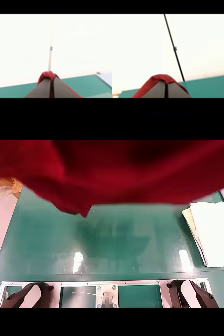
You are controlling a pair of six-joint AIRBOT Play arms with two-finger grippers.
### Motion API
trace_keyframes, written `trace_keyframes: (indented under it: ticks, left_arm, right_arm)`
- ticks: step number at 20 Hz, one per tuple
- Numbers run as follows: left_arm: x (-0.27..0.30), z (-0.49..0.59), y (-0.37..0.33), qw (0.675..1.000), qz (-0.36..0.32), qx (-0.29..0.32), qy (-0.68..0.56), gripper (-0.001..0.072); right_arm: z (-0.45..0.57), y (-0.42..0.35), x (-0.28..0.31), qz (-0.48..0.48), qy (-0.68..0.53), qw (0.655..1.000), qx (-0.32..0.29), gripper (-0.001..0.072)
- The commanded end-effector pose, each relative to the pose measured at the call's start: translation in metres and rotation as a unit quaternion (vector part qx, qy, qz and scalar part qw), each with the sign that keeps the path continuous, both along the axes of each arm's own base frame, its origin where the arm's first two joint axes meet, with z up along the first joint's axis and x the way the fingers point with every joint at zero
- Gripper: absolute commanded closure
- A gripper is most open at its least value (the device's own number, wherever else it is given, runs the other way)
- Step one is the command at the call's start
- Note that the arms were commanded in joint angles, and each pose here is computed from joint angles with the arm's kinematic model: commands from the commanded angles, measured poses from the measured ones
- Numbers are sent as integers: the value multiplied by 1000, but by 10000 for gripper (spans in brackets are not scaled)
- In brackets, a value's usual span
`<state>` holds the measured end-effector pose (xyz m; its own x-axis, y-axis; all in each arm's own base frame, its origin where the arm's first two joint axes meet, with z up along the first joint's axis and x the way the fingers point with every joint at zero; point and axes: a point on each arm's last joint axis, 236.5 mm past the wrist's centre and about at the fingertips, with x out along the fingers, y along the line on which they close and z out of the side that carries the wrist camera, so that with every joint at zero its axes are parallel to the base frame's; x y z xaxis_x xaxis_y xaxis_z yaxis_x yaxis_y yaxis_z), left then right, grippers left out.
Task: Fold the shirts.
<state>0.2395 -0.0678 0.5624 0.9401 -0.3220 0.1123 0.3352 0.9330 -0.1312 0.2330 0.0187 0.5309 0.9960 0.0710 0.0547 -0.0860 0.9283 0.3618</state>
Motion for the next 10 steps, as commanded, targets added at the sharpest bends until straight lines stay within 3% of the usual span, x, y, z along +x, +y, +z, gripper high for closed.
trace_keyframes:
  ticks: [1,7,10]
  left_arm:
    - [31,-41,21,997,15,-29,70,685]
    - [169,-256,24,943,-60,-155,288,685]
    - [239,-392,14,901,-36,-197,385,685]
  right_arm:
    - [-43,-13,29,20,54,998,33,696]
    - [-261,-29,151,103,252,951,147,696]
    - [-391,-38,209,74,350,918,170,696]
